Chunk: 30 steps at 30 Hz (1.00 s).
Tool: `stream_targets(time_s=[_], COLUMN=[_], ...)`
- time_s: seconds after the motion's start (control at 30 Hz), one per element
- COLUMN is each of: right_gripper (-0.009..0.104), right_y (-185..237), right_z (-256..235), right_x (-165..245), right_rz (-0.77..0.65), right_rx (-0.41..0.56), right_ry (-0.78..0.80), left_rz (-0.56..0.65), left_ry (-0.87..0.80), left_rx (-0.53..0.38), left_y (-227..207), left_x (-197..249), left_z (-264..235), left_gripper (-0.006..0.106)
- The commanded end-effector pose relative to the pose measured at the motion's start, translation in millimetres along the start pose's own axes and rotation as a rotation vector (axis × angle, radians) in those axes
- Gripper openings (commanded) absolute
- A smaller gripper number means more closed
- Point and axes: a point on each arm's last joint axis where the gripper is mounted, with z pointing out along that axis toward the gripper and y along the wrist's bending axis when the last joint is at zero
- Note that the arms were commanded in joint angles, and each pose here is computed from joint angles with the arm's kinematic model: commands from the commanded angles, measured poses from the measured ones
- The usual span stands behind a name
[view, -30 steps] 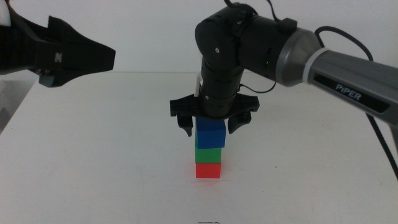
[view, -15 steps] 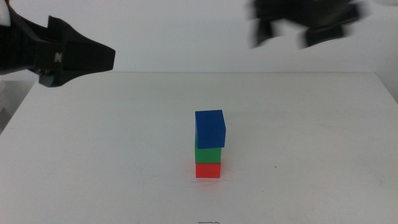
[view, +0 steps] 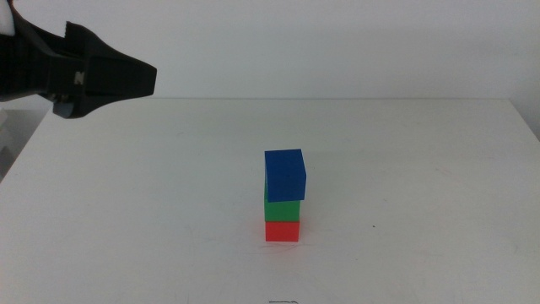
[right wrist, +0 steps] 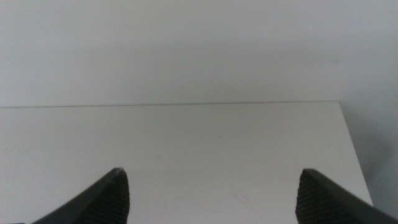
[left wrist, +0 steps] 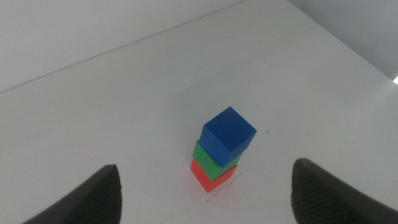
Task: Stack red cubes first, then green, then blue cubes in a specific spot.
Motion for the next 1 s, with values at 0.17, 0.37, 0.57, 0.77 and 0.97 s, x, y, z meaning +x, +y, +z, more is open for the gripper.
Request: stream_targets(time_s=[0.17, 0.37, 0.57, 0.77, 0.97], right_gripper=[0.081, 0.08, 0.08, 0.08, 0.08], right_y=[-1.6, -1.6, -1.6, -1.7, -1.7], right_z=[-9.1, -8.4, -8.4, -8.5, -8.5], right_x=[-9.4, -9.1, -9.1, -9.1, -9.1], right_rz=[-0.017, -0.017, -0.017, -0.018, -0.018], right_rx=[0.005, 0.006, 0.006, 0.006, 0.006], right_ry=[-0.091, -0.087, -0.087, -0.087, -0.087], left_rz=[-0.015, 0.052, 0.027, -0.105, -0.103], left_ry=[-0.093, -0.113, -0.267, -0.334, -0.332], left_rx=[0.007, -0.181, -0.566, -0.616, -0.619], left_y=[-5.3, 6.5, 33.4, 38.6, 38.9], left_x=[-11.5, -11.7, -22.6, -24.3, -24.2], left_z=[-8.4, -16.7, -38.8, -43.0, -42.8], left_gripper=[0.094, 0.094, 0.094, 0.094, 0.094])
